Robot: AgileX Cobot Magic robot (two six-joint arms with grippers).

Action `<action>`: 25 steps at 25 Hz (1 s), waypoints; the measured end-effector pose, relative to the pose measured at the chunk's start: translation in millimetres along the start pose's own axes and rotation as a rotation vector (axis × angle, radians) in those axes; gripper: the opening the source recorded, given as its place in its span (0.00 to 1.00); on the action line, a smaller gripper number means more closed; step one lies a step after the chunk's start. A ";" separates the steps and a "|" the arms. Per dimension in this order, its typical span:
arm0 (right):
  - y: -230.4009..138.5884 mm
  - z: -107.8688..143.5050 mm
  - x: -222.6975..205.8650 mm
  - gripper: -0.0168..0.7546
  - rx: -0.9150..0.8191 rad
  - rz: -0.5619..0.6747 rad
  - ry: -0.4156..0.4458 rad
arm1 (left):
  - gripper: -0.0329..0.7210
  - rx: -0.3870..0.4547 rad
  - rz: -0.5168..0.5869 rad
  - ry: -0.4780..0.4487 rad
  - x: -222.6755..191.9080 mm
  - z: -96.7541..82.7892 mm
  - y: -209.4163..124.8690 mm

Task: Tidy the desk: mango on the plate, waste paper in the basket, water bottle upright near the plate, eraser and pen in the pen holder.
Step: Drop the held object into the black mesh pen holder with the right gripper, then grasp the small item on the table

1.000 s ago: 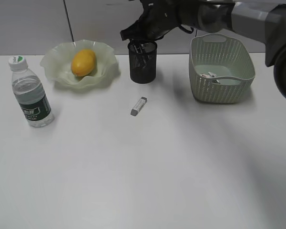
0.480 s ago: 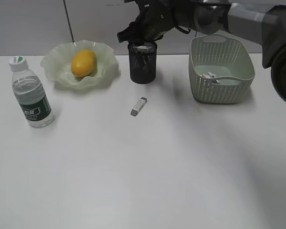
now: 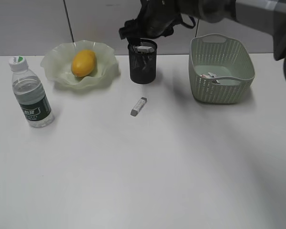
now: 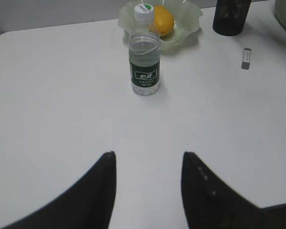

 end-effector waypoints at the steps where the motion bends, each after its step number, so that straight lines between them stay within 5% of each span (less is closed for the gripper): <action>1: 5.3 -2.0 10.6 0.81 0.016 0.003 -0.004 | 0.50 0.000 0.000 -0.001 0.0 -0.1 0.0; 16: 6.0 -15.1 154.2 0.76 0.228 0.269 0.061 | 0.50 0.007 0.081 0.010 -11.1 0.8 -1.6; 25: 26.9 -38.4 215.2 0.76 0.196 0.173 0.060 | 0.50 0.017 0.195 0.024 -23.1 -1.6 20.4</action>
Point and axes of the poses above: a point on each arm's last joint axis where the gripper is mounted, x pointing back along that axis away from the gripper, z along the wrist's bending axis when the last joint is at zero, y = z × x, the point moved 9 cm from there along -x, pointing out along that axis toward the gripper, and after that the axes turned 11 degrees about x, right-handed, at the moved point
